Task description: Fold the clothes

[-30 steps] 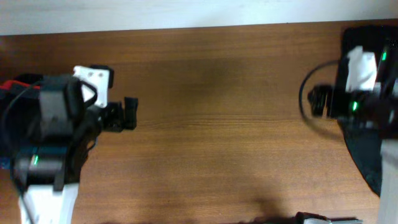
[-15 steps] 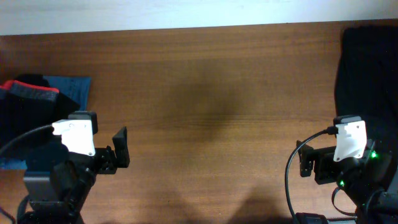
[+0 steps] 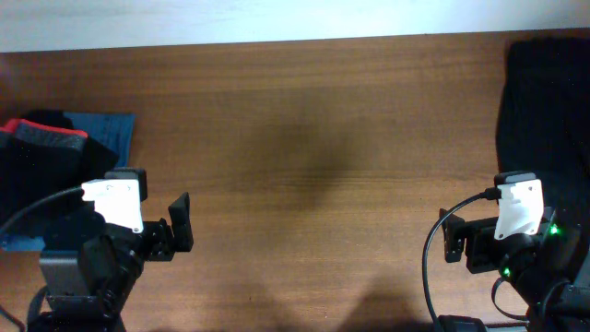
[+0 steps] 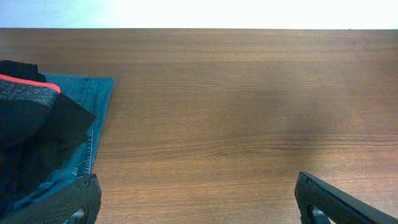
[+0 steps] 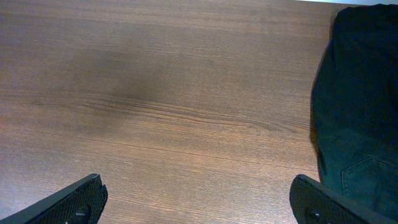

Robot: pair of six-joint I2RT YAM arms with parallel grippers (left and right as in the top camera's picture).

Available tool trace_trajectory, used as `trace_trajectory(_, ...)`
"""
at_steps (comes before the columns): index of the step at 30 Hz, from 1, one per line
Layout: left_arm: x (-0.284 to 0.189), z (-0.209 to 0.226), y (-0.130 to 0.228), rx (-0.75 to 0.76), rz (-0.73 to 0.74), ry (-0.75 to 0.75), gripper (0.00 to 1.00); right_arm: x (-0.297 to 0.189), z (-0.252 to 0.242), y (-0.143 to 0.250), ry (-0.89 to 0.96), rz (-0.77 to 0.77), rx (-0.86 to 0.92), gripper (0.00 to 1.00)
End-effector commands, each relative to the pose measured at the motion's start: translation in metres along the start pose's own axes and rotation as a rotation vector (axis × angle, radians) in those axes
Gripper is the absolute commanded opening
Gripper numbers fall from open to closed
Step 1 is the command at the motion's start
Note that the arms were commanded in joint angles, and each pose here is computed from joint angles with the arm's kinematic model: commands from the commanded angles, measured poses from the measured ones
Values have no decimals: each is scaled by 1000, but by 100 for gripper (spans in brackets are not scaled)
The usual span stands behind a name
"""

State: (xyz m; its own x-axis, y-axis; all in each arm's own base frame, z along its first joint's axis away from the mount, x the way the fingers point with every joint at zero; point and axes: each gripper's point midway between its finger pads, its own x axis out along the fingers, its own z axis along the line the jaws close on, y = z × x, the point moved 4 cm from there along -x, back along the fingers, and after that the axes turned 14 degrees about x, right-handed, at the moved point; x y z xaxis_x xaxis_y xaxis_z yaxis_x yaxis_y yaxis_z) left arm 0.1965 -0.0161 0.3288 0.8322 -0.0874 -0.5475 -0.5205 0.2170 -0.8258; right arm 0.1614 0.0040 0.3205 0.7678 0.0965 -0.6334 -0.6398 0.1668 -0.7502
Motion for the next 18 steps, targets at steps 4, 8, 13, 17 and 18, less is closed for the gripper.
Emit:
trace_trajectory(4,1,0,2,-12,9,-6,99,-1,-6,5,51,7,-12,99)
trace_trajectory(8,1,0,2,-12,8,-6,99,-6,-1,12,19,-14,-24,99)
trace_trajectory(13,1,0,2,-12,9,-6,99,-5,3,34,-22,-60,-67,99)
trace_trajectory(17,1,0,2,-12,9,-6,99,6,4,53,-57,-138,-99,99)
trace_trajectory(18,1,0,2,-12,9,-6,99,9,4,56,-68,-161,-106,99)
